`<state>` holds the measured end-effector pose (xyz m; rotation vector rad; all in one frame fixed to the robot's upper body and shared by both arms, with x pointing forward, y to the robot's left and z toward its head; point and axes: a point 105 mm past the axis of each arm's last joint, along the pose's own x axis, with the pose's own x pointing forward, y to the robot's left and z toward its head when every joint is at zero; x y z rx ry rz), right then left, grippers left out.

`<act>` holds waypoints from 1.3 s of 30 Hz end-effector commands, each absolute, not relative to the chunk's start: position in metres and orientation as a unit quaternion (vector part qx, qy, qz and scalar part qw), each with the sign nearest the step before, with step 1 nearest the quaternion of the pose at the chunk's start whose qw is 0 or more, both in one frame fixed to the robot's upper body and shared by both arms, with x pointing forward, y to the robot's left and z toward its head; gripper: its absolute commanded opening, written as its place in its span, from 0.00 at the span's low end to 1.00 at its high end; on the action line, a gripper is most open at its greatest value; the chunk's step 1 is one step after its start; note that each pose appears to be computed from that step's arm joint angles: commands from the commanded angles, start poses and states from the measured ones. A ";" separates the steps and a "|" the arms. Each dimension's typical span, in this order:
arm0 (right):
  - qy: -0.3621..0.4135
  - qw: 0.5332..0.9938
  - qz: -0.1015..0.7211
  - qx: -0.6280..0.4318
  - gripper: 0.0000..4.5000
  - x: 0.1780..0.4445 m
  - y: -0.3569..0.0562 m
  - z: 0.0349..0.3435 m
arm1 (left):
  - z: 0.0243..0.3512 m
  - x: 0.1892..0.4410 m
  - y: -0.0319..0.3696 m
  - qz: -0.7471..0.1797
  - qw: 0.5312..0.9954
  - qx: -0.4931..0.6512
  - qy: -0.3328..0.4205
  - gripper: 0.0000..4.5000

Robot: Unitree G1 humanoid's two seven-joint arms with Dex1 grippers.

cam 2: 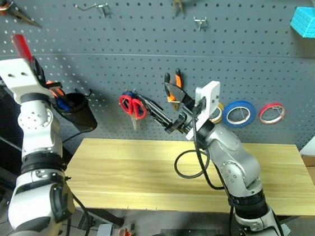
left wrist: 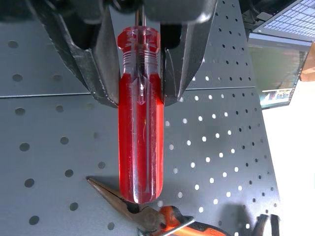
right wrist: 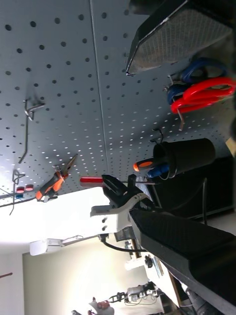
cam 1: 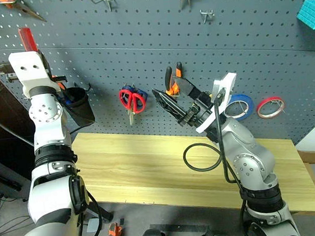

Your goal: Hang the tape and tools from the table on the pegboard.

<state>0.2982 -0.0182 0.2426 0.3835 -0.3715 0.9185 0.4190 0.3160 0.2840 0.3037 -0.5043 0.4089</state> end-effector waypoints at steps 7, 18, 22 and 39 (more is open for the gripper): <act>-0.204 0.860 0.435 0.175 1.00 0.291 -0.023 0.254 | 0.310 0.428 0.284 0.124 0.940 0.110 -0.298 0.18; -0.200 0.864 0.429 0.171 1.00 0.289 -0.025 0.251 | 0.299 0.428 0.286 0.125 0.943 0.112 -0.287 0.18; -0.198 0.864 0.430 0.169 1.00 0.289 -0.026 0.251 | 0.288 0.423 0.292 0.137 0.944 0.114 -0.277 0.18; -0.193 0.868 0.427 0.162 1.00 0.292 -0.027 0.248 | 0.254 0.413 0.300 0.141 0.955 0.112 -0.235 0.18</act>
